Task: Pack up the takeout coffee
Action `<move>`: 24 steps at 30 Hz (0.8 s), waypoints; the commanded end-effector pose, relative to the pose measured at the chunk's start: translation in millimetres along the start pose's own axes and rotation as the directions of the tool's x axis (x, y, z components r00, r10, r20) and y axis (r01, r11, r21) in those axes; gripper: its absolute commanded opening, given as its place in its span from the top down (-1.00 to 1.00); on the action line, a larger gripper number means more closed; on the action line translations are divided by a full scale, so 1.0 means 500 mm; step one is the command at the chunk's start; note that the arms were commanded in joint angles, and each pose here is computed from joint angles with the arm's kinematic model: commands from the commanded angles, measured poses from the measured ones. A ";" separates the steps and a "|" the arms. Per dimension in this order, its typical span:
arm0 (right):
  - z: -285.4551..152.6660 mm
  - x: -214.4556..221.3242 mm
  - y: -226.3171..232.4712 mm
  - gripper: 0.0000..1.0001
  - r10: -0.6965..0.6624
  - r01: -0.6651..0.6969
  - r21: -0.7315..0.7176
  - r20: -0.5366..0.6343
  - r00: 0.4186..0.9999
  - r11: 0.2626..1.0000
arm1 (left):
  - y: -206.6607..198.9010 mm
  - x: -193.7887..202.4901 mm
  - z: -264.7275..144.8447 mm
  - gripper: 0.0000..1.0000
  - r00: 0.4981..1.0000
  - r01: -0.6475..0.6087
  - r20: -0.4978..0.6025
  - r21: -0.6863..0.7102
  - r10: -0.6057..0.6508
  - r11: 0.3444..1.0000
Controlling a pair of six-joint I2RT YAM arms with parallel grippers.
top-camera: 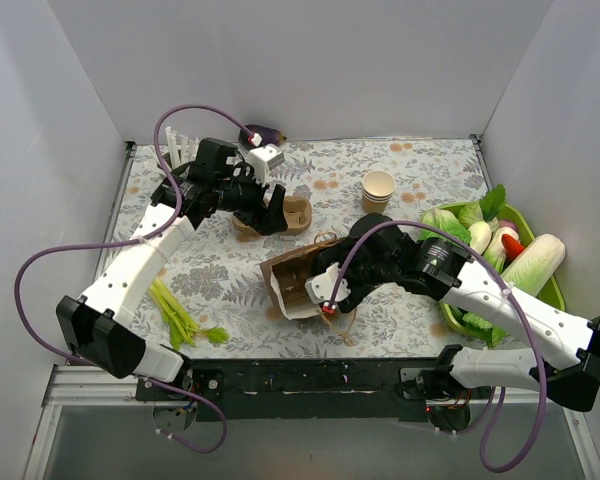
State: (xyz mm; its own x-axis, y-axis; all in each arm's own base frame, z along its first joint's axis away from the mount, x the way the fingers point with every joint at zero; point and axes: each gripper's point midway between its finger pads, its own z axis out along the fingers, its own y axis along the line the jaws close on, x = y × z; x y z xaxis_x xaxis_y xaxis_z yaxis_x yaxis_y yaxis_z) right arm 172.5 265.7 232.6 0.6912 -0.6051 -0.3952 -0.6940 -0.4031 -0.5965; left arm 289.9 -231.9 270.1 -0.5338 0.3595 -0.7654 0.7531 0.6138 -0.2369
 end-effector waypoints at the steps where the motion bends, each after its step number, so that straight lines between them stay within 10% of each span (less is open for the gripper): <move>1: 0.003 0.009 -0.011 0.97 -0.012 0.013 0.027 -0.026 1.000 1.000 | -0.011 -0.024 -0.003 -0.44 0.998 0.001 0.069 0.028 -0.003 1.000; 24: 0.036 0.070 0.010 0.97 0.181 -0.182 -0.043 -0.023 0.983 0.982 | -0.007 -0.001 0.027 -0.38 0.997 0.027 0.061 0.175 -0.038 0.984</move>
State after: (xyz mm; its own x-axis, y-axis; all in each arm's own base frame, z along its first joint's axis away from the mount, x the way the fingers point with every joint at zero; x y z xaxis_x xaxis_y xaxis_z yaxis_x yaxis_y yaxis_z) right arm 195.4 248.6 197.1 0.5185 -0.7165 -0.4667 -0.8349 -0.3061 -0.4575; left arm 301.1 -239.6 258.9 -0.5624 0.2928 -0.7733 0.7629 0.5446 -0.3485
